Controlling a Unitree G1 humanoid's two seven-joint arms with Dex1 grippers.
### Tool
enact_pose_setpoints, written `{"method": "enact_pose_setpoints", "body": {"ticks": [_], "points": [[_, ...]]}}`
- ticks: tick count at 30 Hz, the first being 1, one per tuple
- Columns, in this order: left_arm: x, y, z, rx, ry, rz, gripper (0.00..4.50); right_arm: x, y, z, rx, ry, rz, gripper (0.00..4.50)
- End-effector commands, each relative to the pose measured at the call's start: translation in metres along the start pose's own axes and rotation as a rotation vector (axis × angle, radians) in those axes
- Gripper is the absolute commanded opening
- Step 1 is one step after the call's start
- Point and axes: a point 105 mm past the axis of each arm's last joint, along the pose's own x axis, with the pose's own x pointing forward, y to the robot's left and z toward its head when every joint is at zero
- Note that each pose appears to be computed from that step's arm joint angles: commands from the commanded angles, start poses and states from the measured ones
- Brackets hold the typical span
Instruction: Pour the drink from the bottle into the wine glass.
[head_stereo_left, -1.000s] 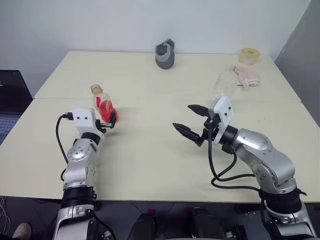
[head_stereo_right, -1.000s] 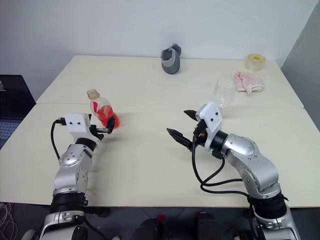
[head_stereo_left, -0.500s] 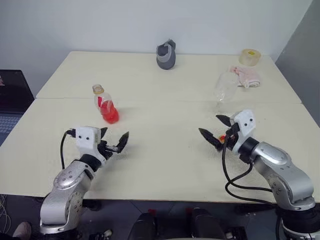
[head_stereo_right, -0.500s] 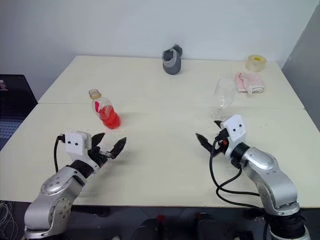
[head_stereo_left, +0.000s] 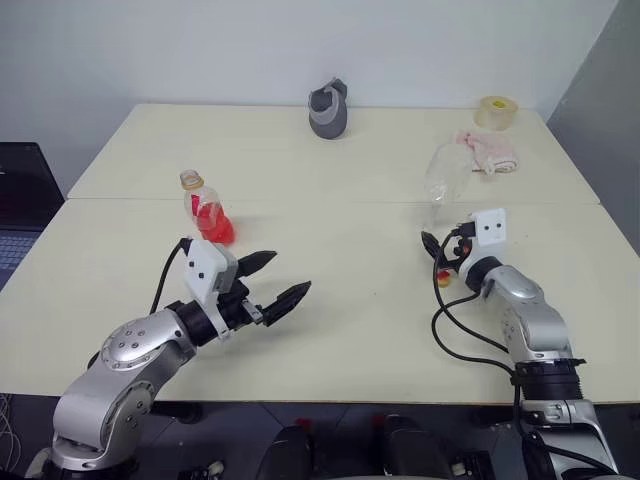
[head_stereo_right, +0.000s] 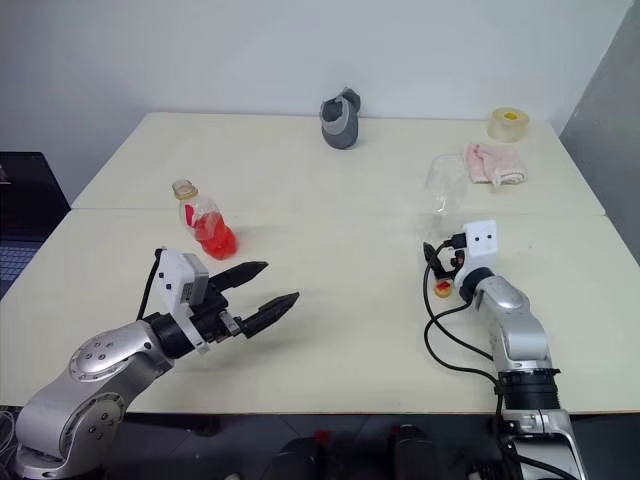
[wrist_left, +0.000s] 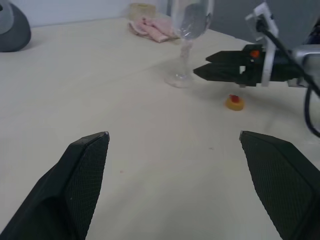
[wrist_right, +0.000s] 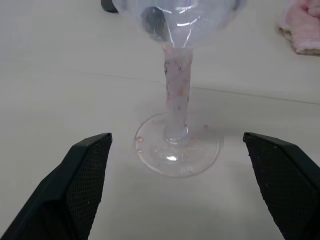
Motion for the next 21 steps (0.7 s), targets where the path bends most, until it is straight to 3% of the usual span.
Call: {"method": "enact_pose_setpoints", "body": {"ticks": [1,15,21], "points": [[-0.002,-0.008,0.008,0.03,-0.016,-0.049,4.48,0.01,-0.003,0.014,-0.011,-0.064,-0.013,4.5],[-0.003,-0.004,0.0,0.029,-0.004,-0.031,4.48,0.053,-0.008,0.006,0.099,-0.069,-0.074,4.5],[-0.005,-0.002,0.0,0.025,-0.008,-0.007,4.5,0.057,-0.004,0.011,0.112,-0.095,-0.066,2.52]]}}
